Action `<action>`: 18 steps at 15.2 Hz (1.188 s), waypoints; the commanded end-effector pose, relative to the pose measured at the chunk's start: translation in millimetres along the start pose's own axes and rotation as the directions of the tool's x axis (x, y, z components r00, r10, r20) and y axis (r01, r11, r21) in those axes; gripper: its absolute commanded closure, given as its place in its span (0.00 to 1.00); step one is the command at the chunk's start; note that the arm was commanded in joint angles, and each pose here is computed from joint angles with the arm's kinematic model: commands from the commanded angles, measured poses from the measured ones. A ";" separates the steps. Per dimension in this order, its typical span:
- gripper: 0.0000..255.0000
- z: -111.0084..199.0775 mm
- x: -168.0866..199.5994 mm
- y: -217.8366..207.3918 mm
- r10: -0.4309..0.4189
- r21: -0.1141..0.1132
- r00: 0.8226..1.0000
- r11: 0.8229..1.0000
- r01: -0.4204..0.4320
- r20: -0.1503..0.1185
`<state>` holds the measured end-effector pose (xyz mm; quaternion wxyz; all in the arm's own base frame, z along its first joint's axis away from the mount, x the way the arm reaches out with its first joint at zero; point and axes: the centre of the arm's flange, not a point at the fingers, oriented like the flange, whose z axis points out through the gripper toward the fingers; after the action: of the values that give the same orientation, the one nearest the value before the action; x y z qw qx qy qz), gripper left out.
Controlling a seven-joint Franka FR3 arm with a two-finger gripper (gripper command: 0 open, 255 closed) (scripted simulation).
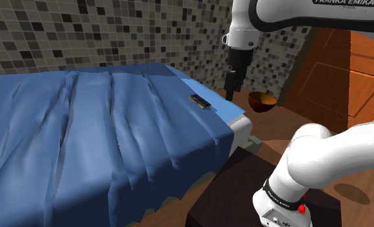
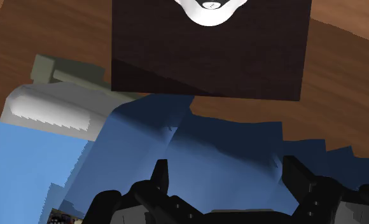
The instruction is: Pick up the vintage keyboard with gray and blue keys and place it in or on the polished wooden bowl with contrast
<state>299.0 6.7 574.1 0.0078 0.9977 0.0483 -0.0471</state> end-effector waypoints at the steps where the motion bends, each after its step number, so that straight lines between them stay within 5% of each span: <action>1: 0.00 0.0 0.0 0.0 0.000 0.000 1.000 1.000 0.000 0.000; 18: 0.00 90.7 132.8 160.0 0.175 0.086 0.983 0.982 -0.171 -0.047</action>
<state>431.1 -129.6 481.2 -0.0287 0.9987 -0.0348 -0.0231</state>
